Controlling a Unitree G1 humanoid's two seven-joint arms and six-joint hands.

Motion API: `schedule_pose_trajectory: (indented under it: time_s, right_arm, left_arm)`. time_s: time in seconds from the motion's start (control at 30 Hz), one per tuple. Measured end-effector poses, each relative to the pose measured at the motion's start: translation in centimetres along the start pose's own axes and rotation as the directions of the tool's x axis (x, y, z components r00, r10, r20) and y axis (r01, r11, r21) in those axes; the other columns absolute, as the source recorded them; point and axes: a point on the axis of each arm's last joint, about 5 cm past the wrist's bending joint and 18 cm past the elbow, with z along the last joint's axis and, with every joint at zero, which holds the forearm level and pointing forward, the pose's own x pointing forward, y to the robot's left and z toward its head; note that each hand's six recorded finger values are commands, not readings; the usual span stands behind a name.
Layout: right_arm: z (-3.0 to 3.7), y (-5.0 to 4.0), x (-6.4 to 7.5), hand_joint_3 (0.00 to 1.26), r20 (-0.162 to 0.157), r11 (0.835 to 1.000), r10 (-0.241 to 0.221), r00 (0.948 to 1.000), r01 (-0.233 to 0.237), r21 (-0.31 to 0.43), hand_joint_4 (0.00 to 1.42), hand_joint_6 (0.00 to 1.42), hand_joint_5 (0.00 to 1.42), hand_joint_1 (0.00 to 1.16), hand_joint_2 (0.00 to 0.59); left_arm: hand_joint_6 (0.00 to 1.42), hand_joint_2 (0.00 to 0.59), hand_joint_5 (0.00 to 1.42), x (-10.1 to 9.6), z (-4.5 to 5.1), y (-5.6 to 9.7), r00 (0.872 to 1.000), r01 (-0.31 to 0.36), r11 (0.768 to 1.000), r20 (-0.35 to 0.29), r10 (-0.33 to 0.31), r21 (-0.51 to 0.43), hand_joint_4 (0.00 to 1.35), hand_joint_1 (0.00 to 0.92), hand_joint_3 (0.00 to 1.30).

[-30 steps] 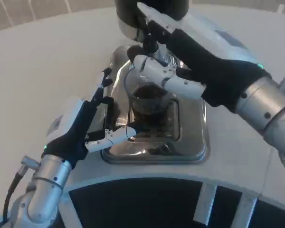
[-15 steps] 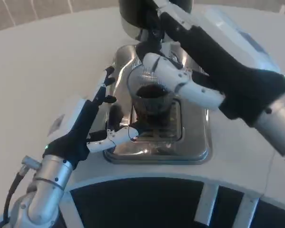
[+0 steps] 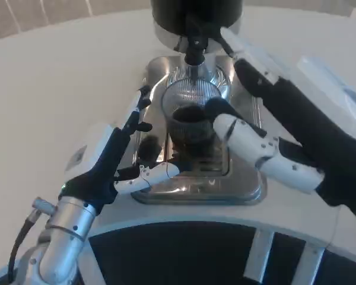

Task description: Grasp the cup under the faucet to collect the drink, then remove the cup.

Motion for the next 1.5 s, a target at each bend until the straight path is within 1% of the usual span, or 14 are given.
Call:
schedule_pose_trajectory:
  time_s: [0.1, 0.2, 0.37, 0.43, 0.47, 0.57, 0.6, 0.67, 0.77, 0.87, 1.03, 1.2, 1.27, 1.5]
  right_arm:
    - [-0.53, 0.09, -0.7, 0.00, -0.038, 1.000, 0.022, 0.9990, -0.022, -0.004, 0.00, 0.00, 0.00, 0.01, 0.497]
    - [-1.01, -0.02, -1.4, 0.00, -0.075, 1.000, 0.023, 0.9969, -0.024, -0.014, 0.00, 0.00, 0.00, 0.01, 0.498]
    - [-1.34, 0.04, -2.2, 0.00, -0.091, 0.999, 0.045, 0.9948, -0.048, -0.025, 0.00, 0.00, 0.00, 0.01, 0.499]
    - [-1.60, 0.07, -2.7, 0.00, -0.120, 0.997, 0.062, 0.9908, -0.066, -0.027, 0.00, 0.00, 0.00, 0.01, 0.499]
    - [-1.71, 0.08, -2.9, 0.00, -0.137, 0.997, 0.067, 0.9884, -0.071, -0.027, 0.00, 0.00, 0.00, 0.01, 0.499]
    - [-2.10, 0.11, -3.7, 0.01, -0.205, 0.995, 0.075, 0.9759, -0.085, -0.042, 0.00, 0.00, 0.00, 0.01, 0.499]
    - [-2.17, 0.14, -3.9, 0.01, -0.218, 0.995, 0.078, 0.9728, -0.089, -0.042, 0.00, 0.00, 0.00, 0.01, 0.499]
    - [-2.31, 0.52, -4.4, 0.02, -0.253, 0.993, 0.096, 0.9627, -0.111, -0.044, 0.00, 0.00, 0.00, 0.03, 0.508]
    - [-2.26, 1.01, -4.9, 0.02, -0.277, 0.987, 0.120, 0.9533, -0.145, -0.071, 0.00, 0.00, 0.00, 0.04, 0.509]
    - [-2.17, 1.88, -5.5, 0.02, -0.308, 0.979, 0.161, 0.9376, -0.191, -0.069, 0.00, 0.00, 0.00, 0.04, 0.510]
    - [-1.98, 2.55, -5.9, 0.01, -0.327, 0.969, 0.195, 0.9246, -0.233, -0.079, 0.00, 0.00, 0.00, 0.05, 0.511]
    - [-2.05, 2.79, -6.3, 0.01, -0.364, 0.962, 0.218, 0.9056, -0.262, -0.075, 0.00, 0.00, 0.00, 0.05, 0.511]
    - [-2.08, 2.80, -6.3, 0.01, -0.371, 0.960, 0.225, 0.9008, -0.270, -0.074, 0.00, 0.00, 0.00, 0.05, 0.511]
    - [-2.08, 3.06, -6.6, 0.01, -0.379, 0.955, 0.249, 0.8913, -0.290, -0.056, 0.00, 0.00, 0.00, 0.06, 0.511]
  left_arm:
    - [0.11, 0.057, 0.28, 0.0, 0.06, -0.2, 1.000, 0.004, 1.000, -0.008, -0.004, -0.005, 0.00, 0.317, 0.00]
    - [0.11, 0.058, 0.28, 0.1, 0.10, -0.4, 1.000, 0.007, 1.000, -0.012, -0.007, -0.006, 0.00, 0.315, 0.00]
    - [0.11, 0.059, 0.28, 0.2, 0.20, -0.7, 1.000, 0.017, 1.000, -0.012, -0.017, -0.011, 0.00, 0.308, 0.00]
    - [0.11, 0.060, 0.28, 0.3, 0.24, -0.8, 1.000, 0.020, 1.000, -0.011, -0.020, -0.014, 0.00, 0.306, 0.00]
    - [0.11, 0.060, 0.28, 0.3, 0.25, -0.8, 1.000, 0.020, 1.000, -0.012, -0.020, -0.014, 0.00, 0.306, 0.00]
    - [0.11, 0.060, 0.28, 0.6, 0.27, -0.8, 1.000, 0.016, 1.000, -0.013, -0.017, -0.018, 0.00, 0.304, 0.00]
    - [0.11, 0.060, 0.28, 0.7, 0.26, -0.8, 1.000, 0.014, 1.000, -0.015, -0.014, -0.019, 0.00, 0.304, 0.00]
    - [0.12, 0.060, 0.28, 0.9, 0.24, -0.8, 1.000, 0.009, 1.000, -0.016, -0.009, -0.021, 0.00, 0.304, 0.00]
    - [0.12, 0.060, 0.28, 1.1, 0.23, -0.8, 1.000, 0.006, 1.000, -0.016, -0.007, -0.023, 0.00, 0.303, 0.00]
    - [0.12, 0.060, 0.28, 1.5, 0.23, -0.7, 1.000, 0.002, 1.000, -0.016, -0.003, -0.025, 0.00, 0.303, 0.00]
    - [0.12, 0.061, 0.28, 1.6, 0.09, -0.7, 1.000, 0.002, 1.000, -0.018, -0.002, -0.030, 0.00, 0.302, 0.00]
    - [0.13, 0.061, 0.28, 2.1, 0.10, -0.7, 1.000, -0.003, 0.999, -0.016, 0.003, -0.036, 0.00, 0.302, 0.00]
    - [0.13, 0.061, 0.28, 2.3, 0.04, -0.6, 1.000, -0.009, 0.999, -0.020, 0.008, -0.043, 0.00, 0.302, 0.00]
    - [0.13, 0.061, 0.29, 3.4, 0.14, -0.6, 0.999, -0.022, 0.999, -0.026, 0.021, -0.049, 0.00, 0.302, 0.00]
